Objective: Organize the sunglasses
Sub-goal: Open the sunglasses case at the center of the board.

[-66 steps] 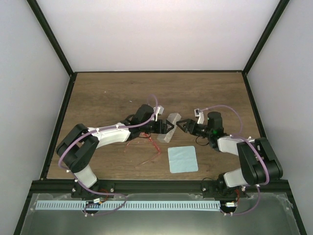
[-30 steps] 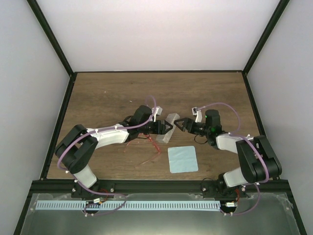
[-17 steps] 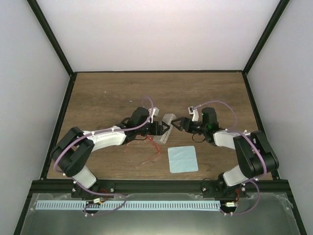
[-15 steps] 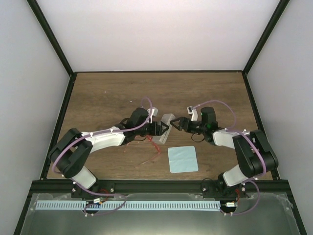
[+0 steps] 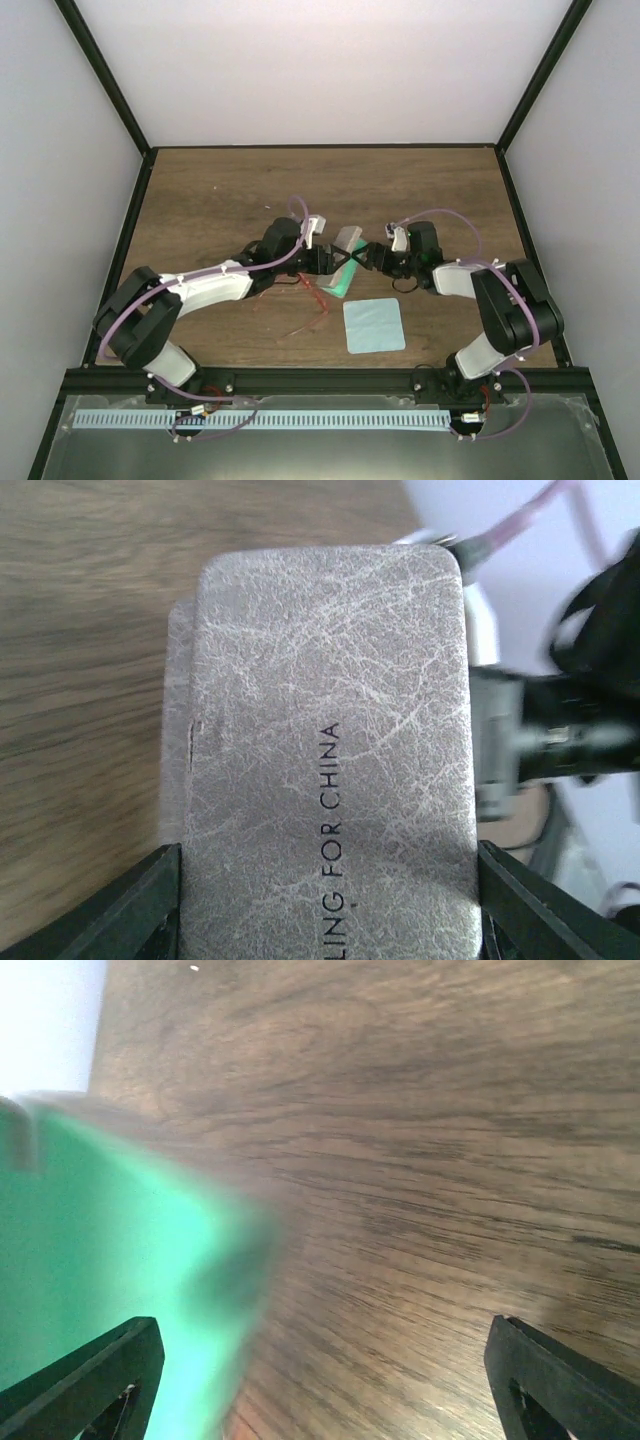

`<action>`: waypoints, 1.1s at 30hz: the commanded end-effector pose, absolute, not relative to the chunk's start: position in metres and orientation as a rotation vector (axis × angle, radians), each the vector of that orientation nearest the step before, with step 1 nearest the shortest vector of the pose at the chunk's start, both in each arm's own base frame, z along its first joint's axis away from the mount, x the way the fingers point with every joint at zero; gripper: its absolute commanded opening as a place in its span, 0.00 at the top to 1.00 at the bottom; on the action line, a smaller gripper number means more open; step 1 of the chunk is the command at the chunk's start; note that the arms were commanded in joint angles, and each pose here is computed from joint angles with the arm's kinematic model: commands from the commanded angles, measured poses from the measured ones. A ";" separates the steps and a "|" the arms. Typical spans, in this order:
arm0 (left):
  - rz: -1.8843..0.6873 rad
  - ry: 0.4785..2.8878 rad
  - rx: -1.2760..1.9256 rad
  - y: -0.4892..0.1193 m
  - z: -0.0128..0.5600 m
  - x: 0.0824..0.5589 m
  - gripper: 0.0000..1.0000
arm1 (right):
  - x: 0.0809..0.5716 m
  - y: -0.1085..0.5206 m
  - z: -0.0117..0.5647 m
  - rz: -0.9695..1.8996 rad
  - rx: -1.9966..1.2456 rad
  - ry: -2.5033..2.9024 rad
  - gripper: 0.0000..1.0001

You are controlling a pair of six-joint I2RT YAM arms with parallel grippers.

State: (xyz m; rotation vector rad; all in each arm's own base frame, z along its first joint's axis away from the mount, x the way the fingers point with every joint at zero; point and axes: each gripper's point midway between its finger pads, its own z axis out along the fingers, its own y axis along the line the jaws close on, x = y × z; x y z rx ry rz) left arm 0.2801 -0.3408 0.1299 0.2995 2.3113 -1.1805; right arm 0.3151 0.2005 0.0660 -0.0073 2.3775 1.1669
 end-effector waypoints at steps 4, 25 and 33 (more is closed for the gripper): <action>-1.395 2.063 0.391 -0.360 0.198 0.275 0.42 | 0.319 0.193 0.058 1.095 0.021 2.412 0.09; -1.234 2.285 0.351 -0.392 0.138 0.328 0.38 | 0.323 0.131 0.110 0.740 0.248 2.193 0.11; -1.283 2.366 0.297 -0.391 0.098 0.337 0.37 | 0.331 0.112 0.097 0.616 0.363 2.233 0.14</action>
